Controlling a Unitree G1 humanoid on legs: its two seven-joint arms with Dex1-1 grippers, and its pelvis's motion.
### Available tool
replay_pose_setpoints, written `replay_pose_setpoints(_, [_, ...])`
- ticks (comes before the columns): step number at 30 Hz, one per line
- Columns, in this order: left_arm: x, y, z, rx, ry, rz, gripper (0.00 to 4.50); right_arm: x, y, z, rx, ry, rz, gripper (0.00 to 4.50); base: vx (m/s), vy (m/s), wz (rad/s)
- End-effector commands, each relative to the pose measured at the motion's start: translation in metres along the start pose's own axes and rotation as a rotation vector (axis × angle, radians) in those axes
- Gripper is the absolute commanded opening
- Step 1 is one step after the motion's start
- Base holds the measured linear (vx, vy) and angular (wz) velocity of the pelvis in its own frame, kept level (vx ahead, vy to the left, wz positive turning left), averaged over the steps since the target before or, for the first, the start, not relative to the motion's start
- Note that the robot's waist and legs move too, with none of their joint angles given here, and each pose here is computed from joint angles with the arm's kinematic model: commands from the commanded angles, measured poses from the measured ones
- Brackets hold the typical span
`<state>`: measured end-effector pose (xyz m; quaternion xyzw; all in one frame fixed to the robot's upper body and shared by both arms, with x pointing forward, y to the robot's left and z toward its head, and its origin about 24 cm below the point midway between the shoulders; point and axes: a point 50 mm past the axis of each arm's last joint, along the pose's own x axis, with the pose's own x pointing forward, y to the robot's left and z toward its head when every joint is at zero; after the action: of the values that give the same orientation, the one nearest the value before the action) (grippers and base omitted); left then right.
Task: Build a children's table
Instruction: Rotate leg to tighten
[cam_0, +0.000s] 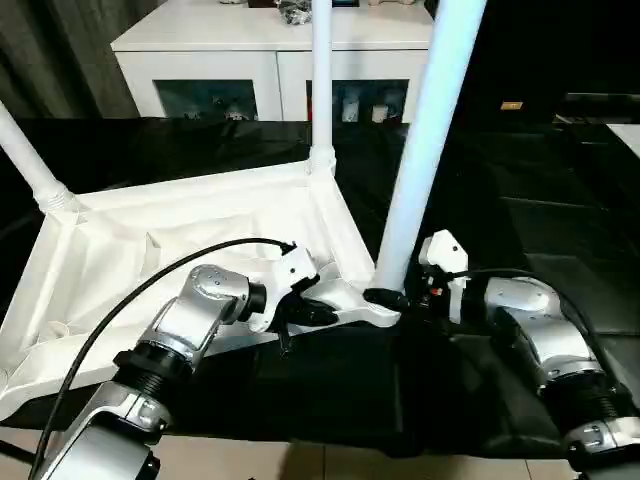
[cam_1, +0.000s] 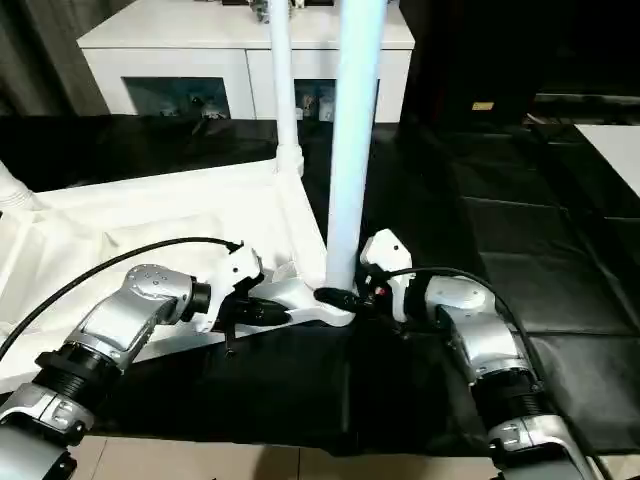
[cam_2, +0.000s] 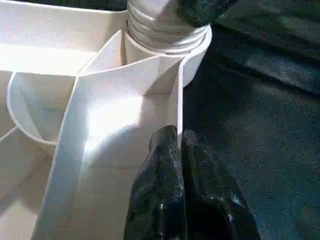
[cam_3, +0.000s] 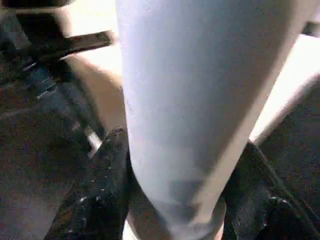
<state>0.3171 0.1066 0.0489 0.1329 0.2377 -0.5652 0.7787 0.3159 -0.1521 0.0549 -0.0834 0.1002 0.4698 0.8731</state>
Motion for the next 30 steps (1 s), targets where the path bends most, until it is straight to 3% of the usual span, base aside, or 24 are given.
replay_pose_setpoints(1, [0.007,0.008,-0.006,-0.051,0.029,0.122,0.0,0.006,-0.002,-0.019,0.104,0.075,-0.159,2.1,0.0,0.0,0.0])
replay_pose_setpoints(7, [0.016,0.02,0.001,-0.099,0.004,0.306,0.0,0.02,0.002,-0.028,0.216,0.089,-0.359,2.03,0.0,0.0,0.0])
replay_pose_setpoints(11, [0.03,0.028,0.011,-0.131,-0.013,0.474,0.0,0.03,0.006,-0.042,0.295,0.166,-0.661,2.01,0.0,0.0,0.0])
replay_pose_setpoints(15, [0.037,0.028,0.013,-0.131,-0.011,0.504,0.0,0.035,0.004,-0.038,0.191,0.201,-0.723,2.0,0.0,0.0,0.0])
replay_pose_setpoints(16, [0.037,0.028,0.013,-0.124,-0.007,0.508,0.0,0.035,0.002,-0.037,0.216,0.19,-0.736,1.99,0.0,0.0,0.0])
replay_pose_setpoints(18, [0.039,0.027,0.014,-0.099,-0.007,0.487,0.0,0.036,-0.001,-0.031,0.284,0.115,-0.724,1.99,0.0,0.0,0.0])
replay_pose_setpoints(19, [0.039,0.026,0.014,-0.095,-0.011,0.468,0.0,0.036,-0.001,-0.027,0.274,0.089,-0.699,2.34,0.0,0.0,0.0])
replay_pose_setpoints(20, [0.039,0.026,0.014,-0.095,-0.011,0.468,0.0,0.036,-0.001,-0.027,0.274,0.089,-0.699,2.34,0.0,0.0,0.0])
replay_pose_setpoints(21, [0.039,0.025,0.015,-0.077,-0.023,0.441,0.0,0.036,-0.001,-0.022,0.229,0.064,-0.671,2.68,0.0,0.0,0.0])
replay_pose_setpoints(26, [0.037,0.018,0.011,-0.044,-0.026,0.314,0.0,0.03,-0.006,-0.007,0.186,-0.024,-0.525,2.81,0.0,0.0,0.0])
replay_pose_setpoints(28, [0.036,0.016,0.01,-0.045,-0.026,0.276,0.0,0.028,-0.006,-0.005,0.162,-0.021,-0.47,3.14,0.0,0.0,0.0])
replay_pose_setpoints(29, [0.033,0.01,0.005,-0.035,-0.042,0.178,0.0,0.016,-0.003,-0.007,0.092,0.016,-0.294,3.14,0.0,0.0,0.0])
replay_pose_setpoints(30, [0.032,0.008,0.004,-0.028,-0.047,0.155,0.0,0.013,-0.003,-0.007,0.079,0.024,-0.254,3.14,0.0,0.0,0.0])
